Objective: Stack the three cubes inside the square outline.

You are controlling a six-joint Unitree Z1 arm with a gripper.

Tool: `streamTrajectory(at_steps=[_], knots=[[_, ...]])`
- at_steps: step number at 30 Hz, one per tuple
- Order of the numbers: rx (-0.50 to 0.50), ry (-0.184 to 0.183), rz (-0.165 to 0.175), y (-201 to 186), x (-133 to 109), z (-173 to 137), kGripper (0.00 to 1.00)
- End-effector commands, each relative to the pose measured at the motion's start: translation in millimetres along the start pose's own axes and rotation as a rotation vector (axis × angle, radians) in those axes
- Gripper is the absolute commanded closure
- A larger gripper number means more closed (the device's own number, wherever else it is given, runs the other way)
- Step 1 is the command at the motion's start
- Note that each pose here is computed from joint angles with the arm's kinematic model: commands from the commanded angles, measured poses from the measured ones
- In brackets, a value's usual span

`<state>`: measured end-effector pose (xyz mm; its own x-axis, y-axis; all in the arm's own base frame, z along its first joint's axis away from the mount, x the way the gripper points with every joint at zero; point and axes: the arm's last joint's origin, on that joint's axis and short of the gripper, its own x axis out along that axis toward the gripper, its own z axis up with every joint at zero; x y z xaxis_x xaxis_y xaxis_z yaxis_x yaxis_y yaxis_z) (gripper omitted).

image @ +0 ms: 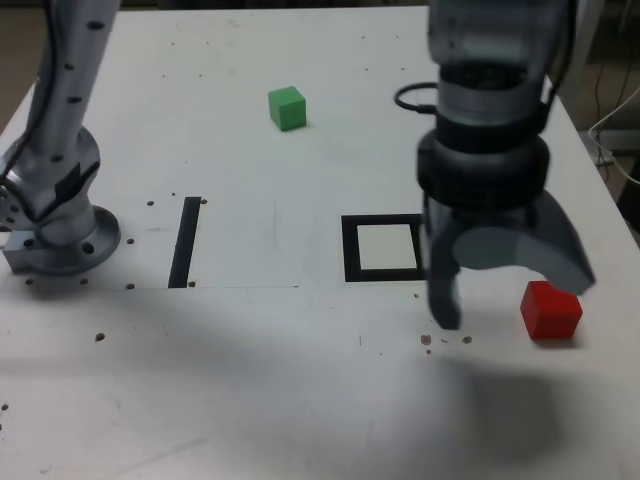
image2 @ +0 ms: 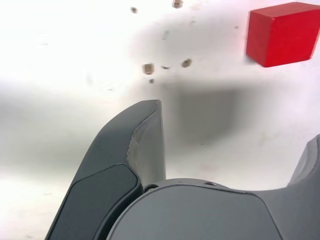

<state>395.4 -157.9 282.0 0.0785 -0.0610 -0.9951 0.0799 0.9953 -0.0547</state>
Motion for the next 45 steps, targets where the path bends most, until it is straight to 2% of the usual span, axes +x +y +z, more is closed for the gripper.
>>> streamTrajectory(at_steps=[1, 9, 16, 23, 37, 45], knots=[[-0.008, -0.004, 0.002, -1, 4, 7, 0.0], [-0.043, 0.011, 0.015, 11, 23, 27, 0.0], [-0.06, -0.001, 0.039, 21, 31, 39, 0.01], [-0.073, -0.011, 0.041, 27, 36, 51, 0.02], [-0.088, 0.016, 0.047, 33, 58, 60, 0.07], [-0.091, 0.012, 0.047, 34, 68, 65, 0.12]])
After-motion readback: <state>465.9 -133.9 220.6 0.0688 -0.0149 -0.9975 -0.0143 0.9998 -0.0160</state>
